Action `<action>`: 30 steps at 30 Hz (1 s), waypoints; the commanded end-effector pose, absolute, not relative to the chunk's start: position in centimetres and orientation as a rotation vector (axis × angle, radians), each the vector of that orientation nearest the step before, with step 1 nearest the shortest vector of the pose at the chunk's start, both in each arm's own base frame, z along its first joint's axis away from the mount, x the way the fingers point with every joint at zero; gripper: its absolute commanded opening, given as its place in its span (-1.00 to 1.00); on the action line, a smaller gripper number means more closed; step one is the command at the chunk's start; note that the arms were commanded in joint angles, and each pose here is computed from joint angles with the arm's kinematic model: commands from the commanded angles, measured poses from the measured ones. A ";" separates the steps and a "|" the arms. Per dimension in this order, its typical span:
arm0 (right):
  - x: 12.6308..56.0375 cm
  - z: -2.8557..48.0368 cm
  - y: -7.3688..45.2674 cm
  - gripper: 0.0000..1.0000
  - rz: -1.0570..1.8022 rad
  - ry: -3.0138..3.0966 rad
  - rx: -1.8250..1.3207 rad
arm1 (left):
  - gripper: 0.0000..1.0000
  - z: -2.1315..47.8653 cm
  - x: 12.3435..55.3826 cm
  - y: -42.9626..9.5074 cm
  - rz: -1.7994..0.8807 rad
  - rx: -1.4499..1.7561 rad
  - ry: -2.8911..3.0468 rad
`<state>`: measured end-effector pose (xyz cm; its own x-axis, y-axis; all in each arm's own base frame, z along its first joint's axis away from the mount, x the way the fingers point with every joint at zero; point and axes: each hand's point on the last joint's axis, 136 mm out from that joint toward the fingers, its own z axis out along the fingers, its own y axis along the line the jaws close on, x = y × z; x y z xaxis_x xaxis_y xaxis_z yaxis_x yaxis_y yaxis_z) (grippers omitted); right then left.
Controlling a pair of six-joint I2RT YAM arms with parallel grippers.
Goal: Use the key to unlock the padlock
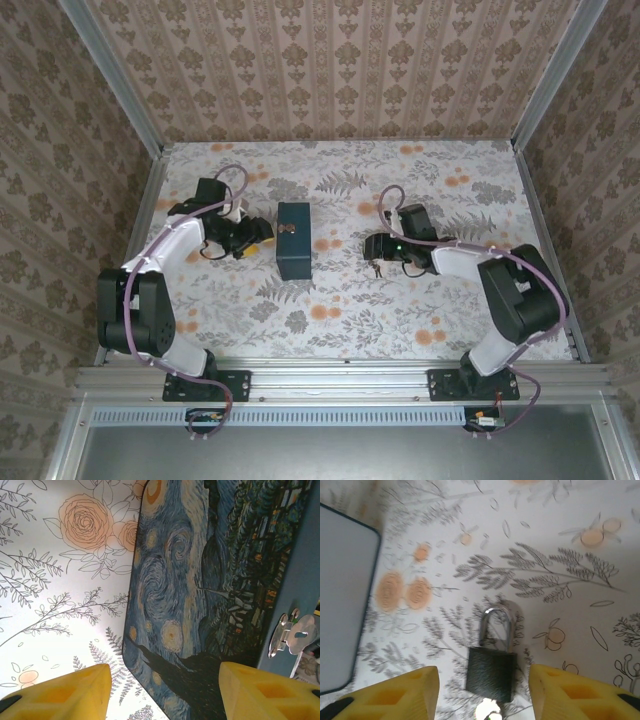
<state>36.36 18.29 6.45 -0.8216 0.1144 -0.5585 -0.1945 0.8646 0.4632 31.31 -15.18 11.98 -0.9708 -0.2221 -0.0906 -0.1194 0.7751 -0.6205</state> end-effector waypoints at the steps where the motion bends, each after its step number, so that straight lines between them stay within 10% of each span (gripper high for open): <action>1: 37.6 13.4 20.6 0.09 0.736 2.277 -0.120 | 0.19 13.9 30.9 -16.2 -0.998 -0.151 2.763; 12: 38.0 17.2 32.2 0.37 1.044 2.156 -0.118 | 0.15 14.8 30.5 -19.5 -1.122 -0.010 2.706; 30: 34.9 16.3 36.1 0.64 0.563 2.323 -0.309 | 0.16 17.3 31.4 -11.6 -1.047 -0.312 2.568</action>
